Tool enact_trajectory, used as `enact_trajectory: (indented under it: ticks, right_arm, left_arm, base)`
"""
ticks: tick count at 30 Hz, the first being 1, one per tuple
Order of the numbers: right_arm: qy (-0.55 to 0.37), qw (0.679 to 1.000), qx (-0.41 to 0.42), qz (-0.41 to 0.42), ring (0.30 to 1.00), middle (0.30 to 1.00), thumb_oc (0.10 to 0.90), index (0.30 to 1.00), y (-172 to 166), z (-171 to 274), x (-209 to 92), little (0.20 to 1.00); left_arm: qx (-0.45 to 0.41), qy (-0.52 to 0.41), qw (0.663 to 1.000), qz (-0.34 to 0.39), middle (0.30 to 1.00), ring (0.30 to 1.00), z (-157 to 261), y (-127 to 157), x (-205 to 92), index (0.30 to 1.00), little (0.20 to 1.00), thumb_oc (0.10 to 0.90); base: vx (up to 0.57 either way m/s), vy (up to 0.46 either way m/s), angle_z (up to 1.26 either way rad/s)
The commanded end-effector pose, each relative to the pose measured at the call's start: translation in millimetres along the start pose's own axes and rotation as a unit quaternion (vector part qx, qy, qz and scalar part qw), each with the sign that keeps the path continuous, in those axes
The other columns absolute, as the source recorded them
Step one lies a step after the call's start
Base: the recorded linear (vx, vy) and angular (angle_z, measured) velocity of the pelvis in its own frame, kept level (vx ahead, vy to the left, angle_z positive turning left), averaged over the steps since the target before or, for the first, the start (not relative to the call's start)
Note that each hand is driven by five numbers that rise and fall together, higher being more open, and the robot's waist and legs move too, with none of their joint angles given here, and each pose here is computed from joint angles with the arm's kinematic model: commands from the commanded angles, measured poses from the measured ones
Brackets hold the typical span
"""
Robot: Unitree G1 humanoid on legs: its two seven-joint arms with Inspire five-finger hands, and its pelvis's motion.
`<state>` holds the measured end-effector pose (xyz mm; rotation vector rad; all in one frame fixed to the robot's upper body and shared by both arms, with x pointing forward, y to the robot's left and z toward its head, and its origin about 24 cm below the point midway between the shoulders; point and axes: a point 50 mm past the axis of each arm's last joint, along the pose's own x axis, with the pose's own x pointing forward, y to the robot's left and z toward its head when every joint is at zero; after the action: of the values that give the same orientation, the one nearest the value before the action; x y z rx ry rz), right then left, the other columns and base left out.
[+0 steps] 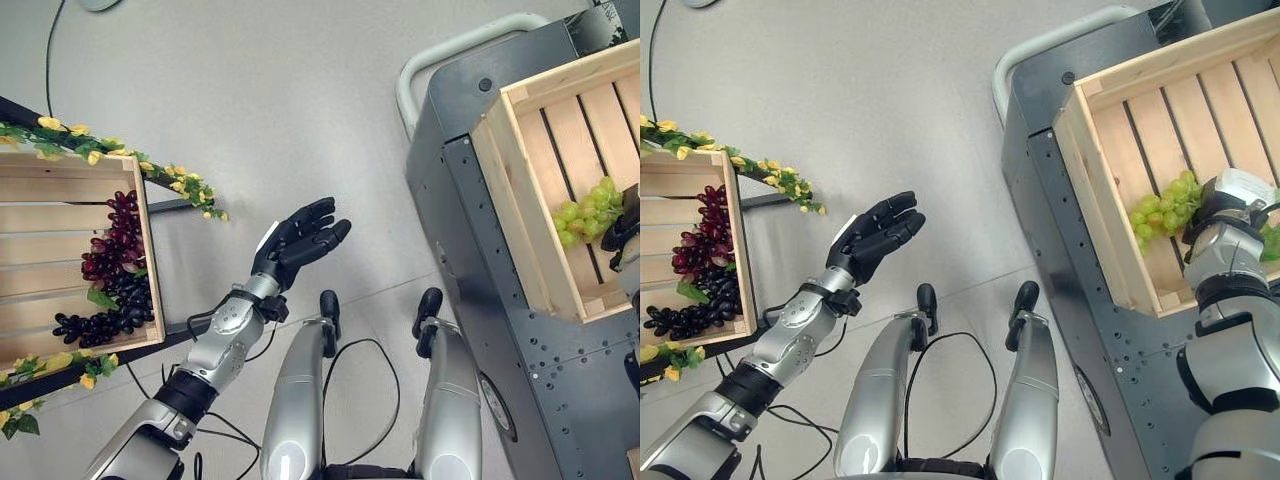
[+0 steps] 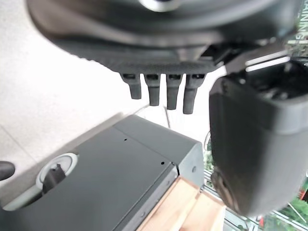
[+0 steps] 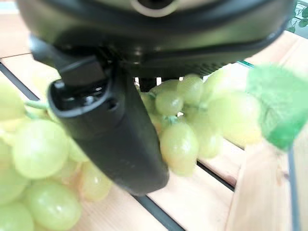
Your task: Pick up the fruits from the basket on one side to the basket on the other side
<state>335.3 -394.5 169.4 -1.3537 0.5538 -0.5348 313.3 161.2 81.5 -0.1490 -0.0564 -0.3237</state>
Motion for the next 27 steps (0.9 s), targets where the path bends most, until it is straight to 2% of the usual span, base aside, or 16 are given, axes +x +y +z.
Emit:
enact_trajectory:
  ticks: [1, 8, 16, 27]
  right_arm:
    - [0.048, 0.997, -0.038, -0.055, 0.300, 0.300, 0.400, 0.300, -33.8, -34.9, 1.6, 0.300]
    - [0.043, 0.995, -0.021, -0.093, 0.300, 0.300, 0.400, 0.300, -40.9, -50.3, -0.7, 0.300]
    - [0.004, 0.991, -0.050, -0.123, 0.300, 0.300, 0.400, 0.300, -49.1, -61.3, -5.7, 0.300]
    - [-0.116, 0.980, -0.084, -0.135, 0.300, 0.300, 0.400, 0.300, -56.7, -26.4, -10.8, 0.300]
  left_arm:
    - [0.000, -0.117, 0.991, -0.059, 0.900, 0.900, 39.6, -17.4, -2.4, 0.900, 0.900, 0.800]
    - [0.009, -0.092, 0.993, -0.074, 0.900, 0.900, 30.0, -19.6, -6.1, 0.900, 0.900, 0.800]
    - [0.057, -0.042, 0.992, -0.107, 0.900, 0.900, 8.4, -22.6, -17.4, 0.900, 0.900, 0.800]
    - [0.138, 0.000, 0.974, -0.178, 0.900, 0.900, -6.1, -34.9, -17.6, 0.900, 0.900, 0.800]
  base:
    - [0.00, 0.073, -0.01]
    - [0.01, 0.060, -0.02]
    - [0.11, 0.075, -0.09]
    - [0.12, 0.040, 0.01]
